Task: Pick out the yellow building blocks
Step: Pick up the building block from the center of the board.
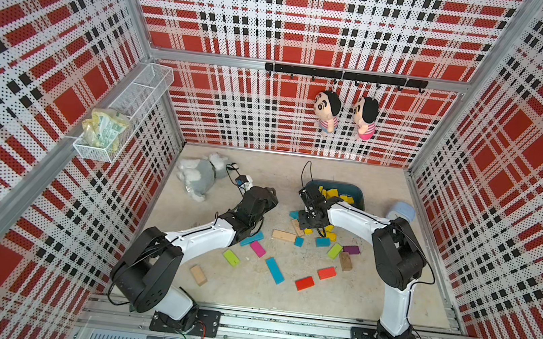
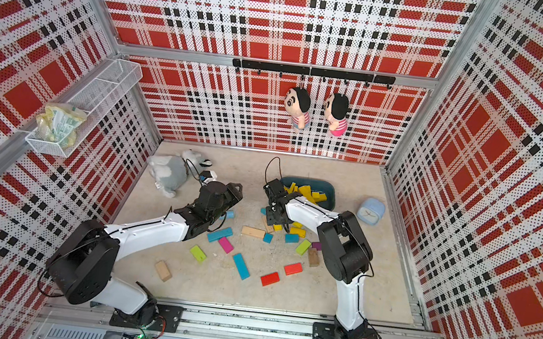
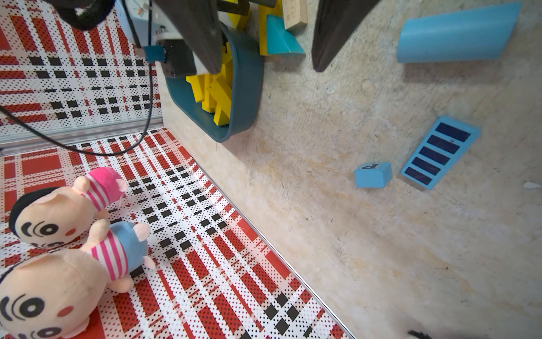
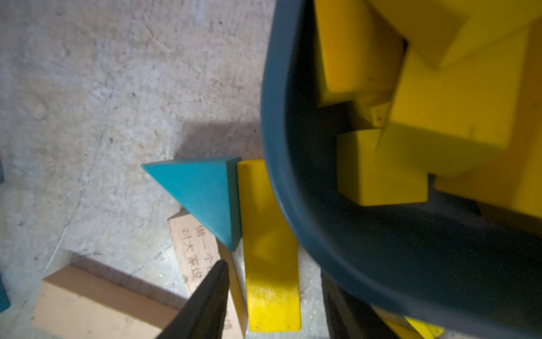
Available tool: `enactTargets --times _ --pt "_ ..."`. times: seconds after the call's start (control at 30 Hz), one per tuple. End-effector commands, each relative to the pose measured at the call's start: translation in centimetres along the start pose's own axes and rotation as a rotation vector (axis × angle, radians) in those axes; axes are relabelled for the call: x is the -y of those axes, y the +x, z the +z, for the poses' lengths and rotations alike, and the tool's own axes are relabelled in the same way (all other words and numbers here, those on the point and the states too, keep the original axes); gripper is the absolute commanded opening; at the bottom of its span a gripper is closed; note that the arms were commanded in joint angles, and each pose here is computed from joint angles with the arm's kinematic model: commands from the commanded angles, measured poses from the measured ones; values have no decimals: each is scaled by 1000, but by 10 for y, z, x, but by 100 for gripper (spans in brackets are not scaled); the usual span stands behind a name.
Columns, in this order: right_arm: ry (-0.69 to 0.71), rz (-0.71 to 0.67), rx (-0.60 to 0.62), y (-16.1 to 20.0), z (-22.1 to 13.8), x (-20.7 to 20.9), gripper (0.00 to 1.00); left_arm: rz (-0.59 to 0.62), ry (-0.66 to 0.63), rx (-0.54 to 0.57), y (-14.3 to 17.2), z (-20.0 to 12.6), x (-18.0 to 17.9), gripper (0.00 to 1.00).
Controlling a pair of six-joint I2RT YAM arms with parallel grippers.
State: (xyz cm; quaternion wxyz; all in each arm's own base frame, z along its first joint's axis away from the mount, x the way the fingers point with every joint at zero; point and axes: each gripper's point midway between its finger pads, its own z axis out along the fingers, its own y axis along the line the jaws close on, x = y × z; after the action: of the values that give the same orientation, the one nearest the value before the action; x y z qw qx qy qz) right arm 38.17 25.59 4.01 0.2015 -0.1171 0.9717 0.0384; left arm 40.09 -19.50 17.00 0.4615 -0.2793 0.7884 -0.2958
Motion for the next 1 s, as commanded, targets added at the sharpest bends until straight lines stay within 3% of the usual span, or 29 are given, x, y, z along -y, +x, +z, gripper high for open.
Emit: enactTargets --times 0.0,0.33,0.57,0.7,0.97 --pt "7 -9 -18 1 6 -2 53 -10 2 32 -9 -5 -2 52" --pt "18 -2 -49 9 18 -1 47 -14 1 32 -11 -5 -4 51" --pt "14 2 -61 13 20 -2 36 -13 1 32 -13 -6 -4 51" --pt "11 11 -40 10 9 -2 27 -16 -1 33 -14 -7 -5 50" --pt "-8 32 5 17 -28 6 25 -7 24 34 -18 -3 9 48"
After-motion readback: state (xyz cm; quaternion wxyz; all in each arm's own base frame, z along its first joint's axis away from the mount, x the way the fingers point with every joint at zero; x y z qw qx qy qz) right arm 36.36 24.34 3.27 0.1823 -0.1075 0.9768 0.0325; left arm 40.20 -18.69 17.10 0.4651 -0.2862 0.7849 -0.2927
